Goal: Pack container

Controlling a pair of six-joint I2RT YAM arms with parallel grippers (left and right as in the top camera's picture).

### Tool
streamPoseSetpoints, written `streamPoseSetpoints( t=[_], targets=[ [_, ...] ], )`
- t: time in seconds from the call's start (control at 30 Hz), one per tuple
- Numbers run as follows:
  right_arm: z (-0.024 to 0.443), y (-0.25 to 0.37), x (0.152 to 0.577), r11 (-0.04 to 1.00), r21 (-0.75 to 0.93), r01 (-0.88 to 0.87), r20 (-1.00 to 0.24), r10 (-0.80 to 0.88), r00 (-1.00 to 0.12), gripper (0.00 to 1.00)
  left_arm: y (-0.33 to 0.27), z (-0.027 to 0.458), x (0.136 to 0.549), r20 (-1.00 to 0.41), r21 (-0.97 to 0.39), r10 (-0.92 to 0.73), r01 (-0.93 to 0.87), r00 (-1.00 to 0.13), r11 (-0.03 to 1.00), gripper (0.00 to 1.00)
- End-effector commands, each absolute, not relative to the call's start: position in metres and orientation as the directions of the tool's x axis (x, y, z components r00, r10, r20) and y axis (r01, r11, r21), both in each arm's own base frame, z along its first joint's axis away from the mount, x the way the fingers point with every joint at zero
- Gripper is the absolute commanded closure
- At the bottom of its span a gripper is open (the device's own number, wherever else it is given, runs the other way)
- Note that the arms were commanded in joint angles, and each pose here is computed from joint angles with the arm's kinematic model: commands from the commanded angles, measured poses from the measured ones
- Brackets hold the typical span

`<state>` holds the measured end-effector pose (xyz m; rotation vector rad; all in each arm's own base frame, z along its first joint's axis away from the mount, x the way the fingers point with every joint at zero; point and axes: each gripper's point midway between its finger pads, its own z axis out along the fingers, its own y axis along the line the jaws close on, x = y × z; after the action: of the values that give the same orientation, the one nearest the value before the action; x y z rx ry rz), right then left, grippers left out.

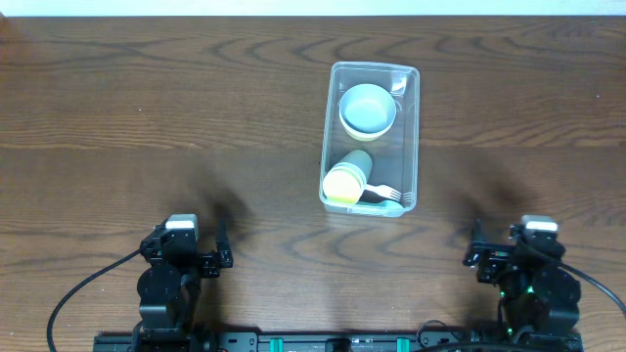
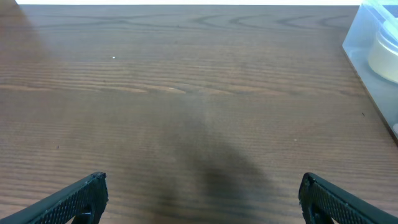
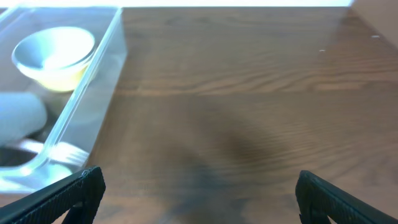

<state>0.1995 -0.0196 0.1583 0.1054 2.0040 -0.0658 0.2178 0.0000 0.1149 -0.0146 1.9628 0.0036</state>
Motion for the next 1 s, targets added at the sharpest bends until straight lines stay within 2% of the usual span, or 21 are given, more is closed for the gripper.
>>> streamPoseSetpoints(
  t=[0.0, 0.3, 0.97],
  targets=[
    [0.139, -0.003, 0.201, 1.000, -0.003, 0.000, -0.901, -0.003, -0.434, 0.01, 0.001, 0.108, 0.218, -0.919, -0.017, -0.023, -0.019, -0.394, 1.000, 0.02],
    [0.106, -0.002, 0.202, 1.000, 0.003, -0.008, -0.884, -0.001, -0.467, 0.01, 0.001, 0.108, 0.218, -0.919, -0.017, -0.023, -0.019, -0.394, 1.000, 0.02],
    [0.085, 0.001, 0.193, 1.000, 0.017, -0.019, -0.842, 0.004, -0.540, 0.01, 0.001, 0.108, 0.218, -0.919, -0.017, -0.023, -0.019, -0.394, 1.000, 0.02]
  ],
)
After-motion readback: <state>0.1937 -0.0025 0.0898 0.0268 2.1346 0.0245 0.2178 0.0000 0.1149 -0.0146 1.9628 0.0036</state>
